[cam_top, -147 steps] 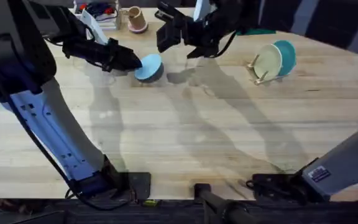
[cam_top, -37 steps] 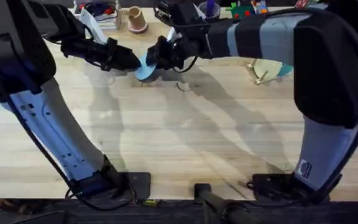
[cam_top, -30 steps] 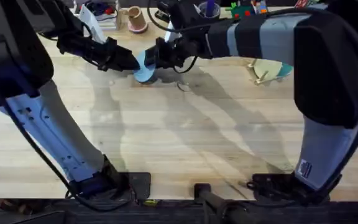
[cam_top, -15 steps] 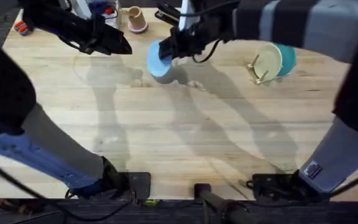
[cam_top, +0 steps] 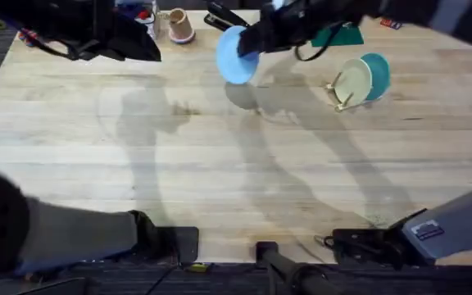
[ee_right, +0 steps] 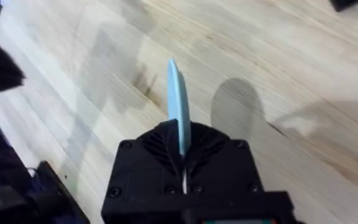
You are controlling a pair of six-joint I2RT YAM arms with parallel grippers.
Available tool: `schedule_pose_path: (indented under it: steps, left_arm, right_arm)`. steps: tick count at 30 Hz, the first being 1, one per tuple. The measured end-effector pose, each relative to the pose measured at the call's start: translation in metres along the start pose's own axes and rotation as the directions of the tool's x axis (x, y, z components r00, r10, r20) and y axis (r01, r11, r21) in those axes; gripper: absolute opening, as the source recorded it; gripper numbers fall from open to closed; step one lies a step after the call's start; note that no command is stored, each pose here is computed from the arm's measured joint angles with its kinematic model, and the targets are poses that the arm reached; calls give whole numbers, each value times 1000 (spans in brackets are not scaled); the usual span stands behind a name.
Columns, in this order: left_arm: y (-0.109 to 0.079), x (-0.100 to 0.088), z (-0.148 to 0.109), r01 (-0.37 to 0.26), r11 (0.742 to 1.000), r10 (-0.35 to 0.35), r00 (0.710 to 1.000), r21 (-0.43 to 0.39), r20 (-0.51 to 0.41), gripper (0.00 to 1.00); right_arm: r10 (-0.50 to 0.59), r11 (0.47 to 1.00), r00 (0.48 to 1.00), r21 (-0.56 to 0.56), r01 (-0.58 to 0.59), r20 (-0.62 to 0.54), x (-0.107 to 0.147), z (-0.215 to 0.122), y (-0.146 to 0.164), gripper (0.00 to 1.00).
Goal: Pick up the plates from the table one by one and place each into a slot on the dish rack.
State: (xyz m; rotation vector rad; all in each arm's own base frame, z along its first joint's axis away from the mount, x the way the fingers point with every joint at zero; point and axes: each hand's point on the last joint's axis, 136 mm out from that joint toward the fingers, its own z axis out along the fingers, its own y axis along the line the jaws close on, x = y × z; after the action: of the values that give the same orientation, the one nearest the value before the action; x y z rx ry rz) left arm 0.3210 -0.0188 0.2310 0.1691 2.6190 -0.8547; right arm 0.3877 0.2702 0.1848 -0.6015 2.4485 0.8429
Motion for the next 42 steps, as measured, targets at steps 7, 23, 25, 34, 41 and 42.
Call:
schedule_pose_path:
  steps: [7,23,25,34,41,42]
  left_arm:
    - [-34,16,-32,-59,998,61,997,-36,57,41]
    - [-58,65,-83,-52,959,87,990,-278,113,83]
    - [-56,68,-88,-39,950,80,989,-309,121,158]
    - [-53,76,-91,-3,939,46,992,-344,117,994]
    - [-53,79,-91,4,939,34,994,-343,105,994]
    - [-53,80,-91,4,939,34,994,-343,105,995]
  right_arm:
    - [-38,997,999,65,37,5,5,-50,-13,30]
    - [-123,902,992,417,114,-7,36,-175,-41,30]
    - [-118,881,992,457,120,-33,46,-187,-45,30]
    - [-168,834,984,523,172,-56,68,-226,-33,30]
    - [-211,791,977,582,191,-34,74,-253,-27,30]
    - [-209,784,977,591,190,-37,76,-255,-28,30]
